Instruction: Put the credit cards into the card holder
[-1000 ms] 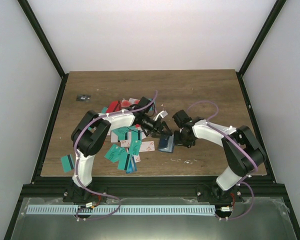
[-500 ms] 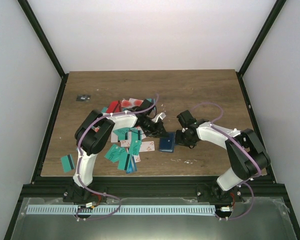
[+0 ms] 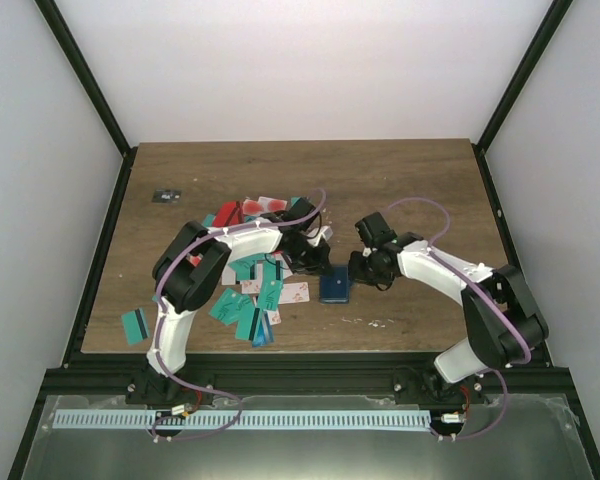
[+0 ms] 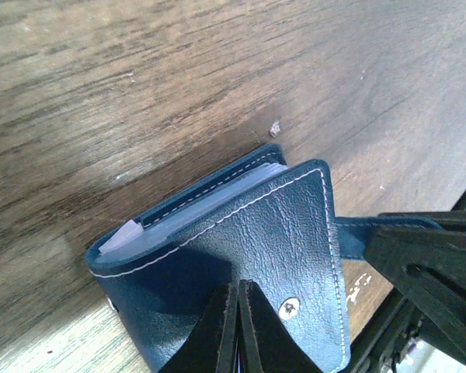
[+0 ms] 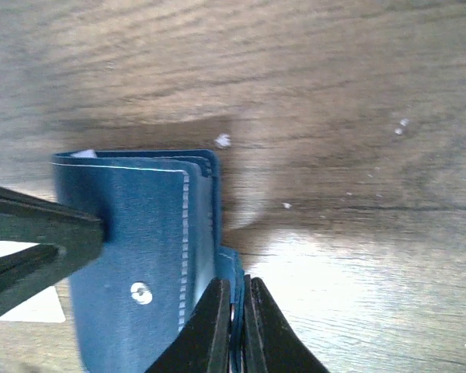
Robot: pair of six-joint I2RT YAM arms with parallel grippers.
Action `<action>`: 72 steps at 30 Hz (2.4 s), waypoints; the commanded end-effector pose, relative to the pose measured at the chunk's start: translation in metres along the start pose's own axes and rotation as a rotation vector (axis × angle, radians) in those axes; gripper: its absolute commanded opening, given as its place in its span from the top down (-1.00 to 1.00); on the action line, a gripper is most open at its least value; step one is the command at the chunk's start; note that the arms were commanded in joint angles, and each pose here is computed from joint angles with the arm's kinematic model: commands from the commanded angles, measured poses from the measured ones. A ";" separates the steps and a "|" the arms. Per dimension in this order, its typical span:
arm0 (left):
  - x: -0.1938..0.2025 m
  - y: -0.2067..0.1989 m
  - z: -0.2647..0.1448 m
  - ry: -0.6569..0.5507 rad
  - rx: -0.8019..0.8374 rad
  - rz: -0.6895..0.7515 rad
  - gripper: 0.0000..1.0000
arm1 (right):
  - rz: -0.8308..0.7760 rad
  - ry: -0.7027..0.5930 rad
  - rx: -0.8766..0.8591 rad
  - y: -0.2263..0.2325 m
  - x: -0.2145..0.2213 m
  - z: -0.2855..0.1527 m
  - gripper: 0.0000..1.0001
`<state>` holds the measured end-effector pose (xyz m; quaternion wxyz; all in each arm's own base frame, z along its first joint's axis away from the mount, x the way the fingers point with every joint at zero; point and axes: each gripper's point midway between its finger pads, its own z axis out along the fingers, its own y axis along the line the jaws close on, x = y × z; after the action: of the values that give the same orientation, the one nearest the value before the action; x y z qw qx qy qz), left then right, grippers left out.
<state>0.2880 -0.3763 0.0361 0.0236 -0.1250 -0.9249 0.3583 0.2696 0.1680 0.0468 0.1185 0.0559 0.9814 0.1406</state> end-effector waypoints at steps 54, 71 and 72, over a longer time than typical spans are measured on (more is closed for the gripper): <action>0.004 -0.005 -0.001 -0.018 0.000 0.039 0.92 | 0.064 0.136 -0.355 0.047 0.018 0.020 0.75; 0.022 0.028 0.016 0.021 -0.066 -0.035 0.92 | 0.039 0.179 -0.478 0.066 0.024 0.020 0.99; 0.022 0.028 0.017 0.020 -0.065 -0.037 0.92 | 0.038 0.180 -0.483 0.067 0.024 0.019 0.99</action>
<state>0.2846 -0.3757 0.0329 0.0088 -0.1289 -0.9235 0.3613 0.2595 0.2352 0.0448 0.0490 0.0382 0.9311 0.3593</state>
